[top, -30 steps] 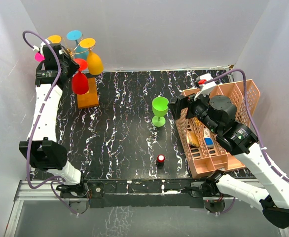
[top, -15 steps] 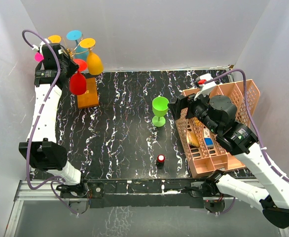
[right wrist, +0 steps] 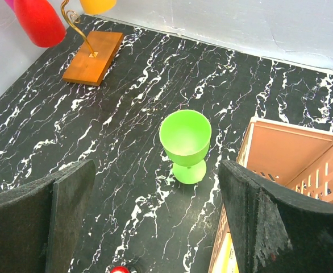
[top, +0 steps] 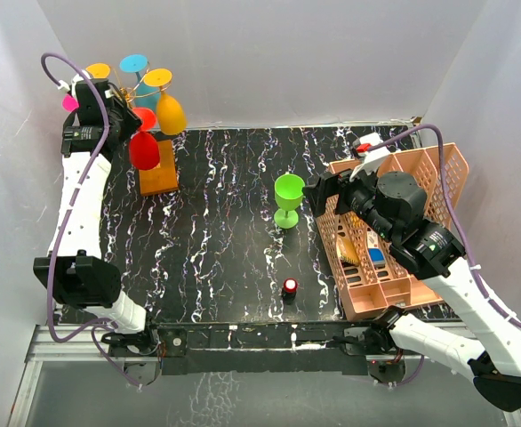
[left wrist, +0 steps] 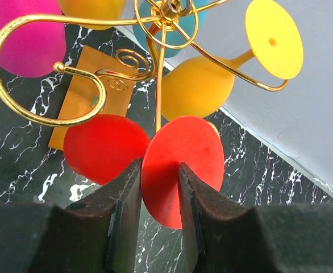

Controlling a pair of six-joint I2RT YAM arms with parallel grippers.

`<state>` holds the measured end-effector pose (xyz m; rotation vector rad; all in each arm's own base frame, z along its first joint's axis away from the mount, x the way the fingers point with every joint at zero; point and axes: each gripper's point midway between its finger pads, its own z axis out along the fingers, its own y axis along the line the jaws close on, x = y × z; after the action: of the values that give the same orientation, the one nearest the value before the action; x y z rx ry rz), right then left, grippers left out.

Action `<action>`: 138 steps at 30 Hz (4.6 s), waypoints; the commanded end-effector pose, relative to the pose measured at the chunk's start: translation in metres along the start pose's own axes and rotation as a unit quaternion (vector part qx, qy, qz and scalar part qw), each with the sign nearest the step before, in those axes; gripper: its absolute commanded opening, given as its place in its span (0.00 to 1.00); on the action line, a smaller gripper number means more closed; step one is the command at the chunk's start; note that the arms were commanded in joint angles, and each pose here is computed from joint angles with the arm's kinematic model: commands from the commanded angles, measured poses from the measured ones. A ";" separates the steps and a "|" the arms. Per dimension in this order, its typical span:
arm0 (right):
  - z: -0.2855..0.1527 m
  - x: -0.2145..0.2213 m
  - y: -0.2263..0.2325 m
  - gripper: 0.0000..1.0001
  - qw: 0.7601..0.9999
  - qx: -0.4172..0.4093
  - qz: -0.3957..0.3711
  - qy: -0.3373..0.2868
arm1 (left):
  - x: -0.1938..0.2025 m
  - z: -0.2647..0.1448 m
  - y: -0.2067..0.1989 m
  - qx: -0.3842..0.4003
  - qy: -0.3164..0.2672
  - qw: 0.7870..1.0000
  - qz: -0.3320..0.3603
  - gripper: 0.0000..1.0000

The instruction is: Take the wine glass off the wine glass rack

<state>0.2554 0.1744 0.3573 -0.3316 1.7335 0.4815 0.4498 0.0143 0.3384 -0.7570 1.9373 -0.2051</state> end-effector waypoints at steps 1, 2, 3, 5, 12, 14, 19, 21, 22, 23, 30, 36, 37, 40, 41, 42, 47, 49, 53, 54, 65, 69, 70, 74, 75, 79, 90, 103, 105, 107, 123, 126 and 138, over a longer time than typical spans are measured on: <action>-0.004 -0.020 0.003 0.99 0.999 -0.006 0.008 -0.034 | -0.005 -0.021 0.013 -0.025 -0.004 0.999 0.024 0.27; -0.004 -0.020 0.003 0.99 0.999 -0.006 0.008 -0.033 | -0.006 -0.022 0.013 -0.025 -0.005 0.999 0.025 0.26; -0.004 -0.020 0.003 0.99 0.999 -0.007 0.008 -0.033 | -0.006 -0.022 0.014 -0.025 -0.005 0.999 0.029 0.25; -0.003 -0.020 0.003 0.99 0.999 -0.007 0.008 -0.033 | -0.008 -0.023 0.014 -0.026 -0.006 0.999 0.032 0.24; -0.002 -0.022 0.005 0.99 0.999 -0.011 0.007 -0.033 | -0.013 -0.026 0.009 -0.015 -0.014 0.999 0.034 0.18; -0.002 -0.022 0.005 0.99 0.999 -0.010 0.007 -0.033 | -0.016 -0.026 0.007 -0.011 -0.019 0.999 0.033 0.16; -0.002 -0.022 0.005 0.99 0.999 -0.010 0.006 -0.033 | -0.019 -0.025 0.002 -0.004 -0.024 0.999 0.028 0.10; -0.002 -0.022 0.005 0.99 0.999 -0.011 0.005 -0.033 | -0.019 -0.024 -0.002 0.007 -0.025 0.999 0.023 0.09; -0.002 -0.021 0.005 0.99 0.999 -0.011 0.004 -0.032 | -0.019 -0.023 -0.004 0.013 -0.025 0.999 0.022 0.08; -0.002 -0.021 0.004 0.99 0.999 -0.010 0.003 -0.032 | -0.019 -0.023 -0.006 0.017 -0.026 0.999 0.020 0.06; -0.002 -0.023 0.003 0.99 0.999 -0.007 0.001 -0.033 | -0.027 -0.024 -0.014 0.039 -0.049 0.998 -0.001 0.00; -0.002 -0.020 0.003 0.99 1.000 -0.006 0.004 -0.030 | -0.029 -0.024 -0.019 0.054 -0.060 0.997 -0.016 0.00; -0.002 -0.020 0.003 0.99 1.000 -0.006 0.003 -0.029 | -0.030 -0.024 -0.020 0.055 -0.061 0.996 -0.020 0.00; -0.001 -0.019 0.003 0.99 1.000 -0.007 0.004 -0.029 | -0.035 -0.026 -0.022 0.059 -0.074 0.995 -0.034 0.00; -0.001 -0.019 0.003 0.99 1.000 -0.006 0.004 -0.029 | -0.037 -0.027 -0.023 0.061 -0.079 0.994 -0.039 0.00; -0.001 -0.019 0.003 0.99 1.000 -0.006 0.004 -0.029 | -0.038 -0.026 -0.022 0.061 -0.083 0.994 -0.045 0.00; -0.002 -0.019 0.002 0.99 1.000 -0.003 0.004 -0.028 | -0.046 -0.027 -0.023 0.060 -0.106 0.990 -0.071 0.00; -0.002 -0.019 0.001 0.99 1.000 -0.001 0.004 -0.027 | -0.049 -0.026 -0.024 0.062 -0.111 0.989 -0.074 0.00; -0.002 -0.018 0.000 0.99 1.000 0.002 0.004 -0.027 | -0.055 -0.023 -0.026 0.060 -0.119 0.988 -0.083 0.00; -0.003 -0.019 0.000 0.99 1.000 0.001 0.003 -0.028 | -0.056 -0.022 -0.027 0.061 -0.121 0.987 -0.085 0.00; -0.002 -0.019 0.000 0.99 1.000 0.002 0.004 -0.028 | -0.058 -0.006 -0.040 0.071 -0.102 0.987 -0.100 0.00; -0.002 -0.019 0.000 0.99 1.000 0.002 0.004 -0.027 | -0.059 -0.003 -0.048 0.081 -0.093 0.986 -0.108 0.00; -0.001 -0.018 0.000 0.99 1.000 0.002 0.004 -0.026 | -0.059 -0.002 -0.050 0.084 -0.090 0.986 -0.111 0.00; -0.001 -0.019 0.001 0.99 1.000 0.002 0.005 -0.026 | -0.058 0.001 -0.055 0.091 -0.081 0.985 -0.120 0.00; -0.001 -0.018 0.001 0.99 1.000 0.001 0.006 -0.026 | -0.056 0.001 -0.056 0.093 -0.078 0.985 -0.123 0.00; -0.002 -0.019 0.001 0.99 1.000 0.002 0.006 -0.027 | -0.052 0.004 -0.061 0.105 -0.064 0.984 -0.131 0.00; -0.003 -0.020 0.001 0.99 1.000 0.001 0.006 -0.028 | -0.037 0.007 -0.079 0.146 -0.015 0.980 -0.136 0.00; 0.000 -0.023 0.015 0.99 0.999 -0.034 0.018 -0.026 | 0.012 -0.052 -0.109 0.293 0.094 0.939 -0.153 0.00; 0.004 -0.022 0.021 0.99 0.998 -0.049 0.024 -0.025 | 0.022 -0.075 -0.119 0.346 0.121 0.917 -0.155 0.00; 0.008 -0.019 0.029 0.99 0.997 -0.068 0.033 -0.023 | 0.029 -0.100 -0.127 0.405 0.136 0.891 -0.156 0.00; 0.038 -0.023 0.073 0.99 0.978 -0.157 0.138 -0.002 | 0.025 -0.303 -0.141 0.732 0.131 0.640 -0.196 0.00; 0.041 -0.038 0.087 0.99 0.970 -0.190 0.152 -0.008 | 0.024 -0.329 -0.133 0.765 0.130 0.599 -0.197 0.00; 0.005 -0.120 0.162 0.99 0.872 -0.447 0.169 -0.107 | 0.019 -0.403 -0.103 0.833 0.114 0.506 -0.193 0.00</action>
<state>0.2423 0.3135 0.4075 -0.4770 1.6097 1.3568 0.1969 -0.1580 0.5444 0.1388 0.9967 -2.0968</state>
